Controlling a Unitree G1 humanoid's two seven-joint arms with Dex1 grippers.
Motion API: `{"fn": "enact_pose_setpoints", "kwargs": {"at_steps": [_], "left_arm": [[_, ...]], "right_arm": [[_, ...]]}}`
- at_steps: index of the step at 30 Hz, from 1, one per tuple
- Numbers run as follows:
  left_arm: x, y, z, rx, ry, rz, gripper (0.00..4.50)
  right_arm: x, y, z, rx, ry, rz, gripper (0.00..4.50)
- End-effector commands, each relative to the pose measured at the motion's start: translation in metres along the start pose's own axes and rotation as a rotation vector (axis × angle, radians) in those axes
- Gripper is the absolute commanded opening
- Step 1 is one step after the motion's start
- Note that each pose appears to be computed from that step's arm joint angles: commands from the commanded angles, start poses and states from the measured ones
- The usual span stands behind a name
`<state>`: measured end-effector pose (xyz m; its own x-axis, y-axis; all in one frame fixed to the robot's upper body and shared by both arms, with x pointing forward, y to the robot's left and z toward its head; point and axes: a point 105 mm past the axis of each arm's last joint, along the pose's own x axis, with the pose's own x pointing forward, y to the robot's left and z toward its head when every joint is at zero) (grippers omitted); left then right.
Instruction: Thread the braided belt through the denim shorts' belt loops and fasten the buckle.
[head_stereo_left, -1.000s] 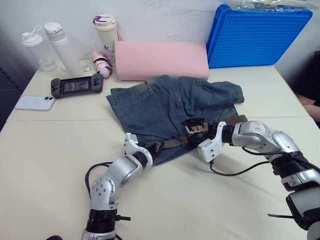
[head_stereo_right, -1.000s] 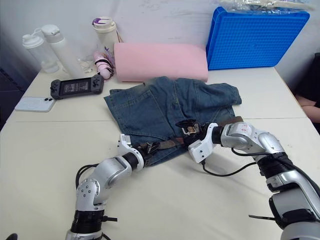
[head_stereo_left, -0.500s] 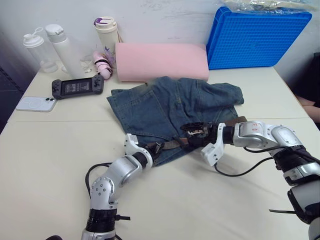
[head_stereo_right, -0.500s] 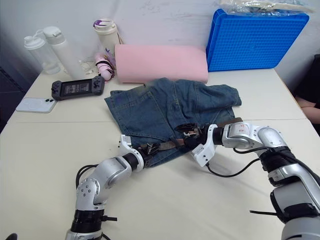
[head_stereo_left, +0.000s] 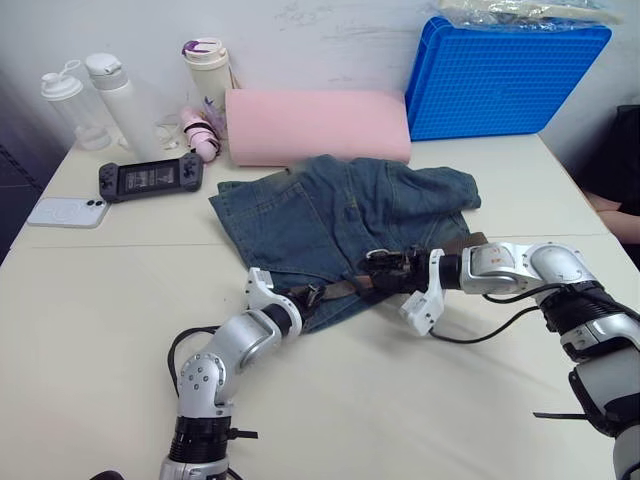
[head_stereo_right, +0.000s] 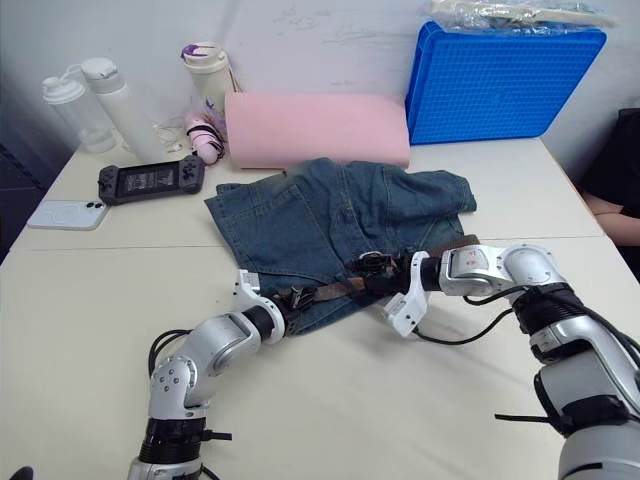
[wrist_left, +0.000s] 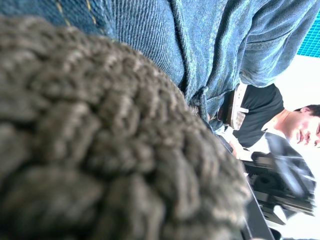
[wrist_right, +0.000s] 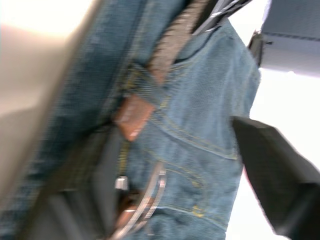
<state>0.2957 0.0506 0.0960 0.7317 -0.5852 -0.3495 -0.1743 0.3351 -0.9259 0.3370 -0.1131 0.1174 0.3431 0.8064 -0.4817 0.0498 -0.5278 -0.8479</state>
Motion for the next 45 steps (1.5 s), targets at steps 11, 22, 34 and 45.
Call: {"fn": "enact_pose_setpoints", "kwargs": {"at_steps": [11, 22, 34, 45], "left_arm": [[0.008, -0.002, -0.012, 0.028, 0.07, -0.006, 0.0], [-0.01, 0.0, -0.011, 0.077, 0.137, -0.023, 0.0], [-0.039, -0.004, -0.008, 0.064, 0.12, -0.158, 3.19], [-0.137, -0.02, 0.02, 0.362, 0.258, -0.634, 4.02]], "right_arm": [[0.014, 0.006, 0.022, -0.023, -0.122, 0.038, 0.09], [-0.003, -0.014, 0.003, -0.004, -0.055, 0.015, 0.09], [-0.01, -0.02, -0.003, 0.029, -0.009, 0.0, 0.0], [-0.029, -0.049, -0.008, 0.054, 0.006, -0.075, 0.0]]}}
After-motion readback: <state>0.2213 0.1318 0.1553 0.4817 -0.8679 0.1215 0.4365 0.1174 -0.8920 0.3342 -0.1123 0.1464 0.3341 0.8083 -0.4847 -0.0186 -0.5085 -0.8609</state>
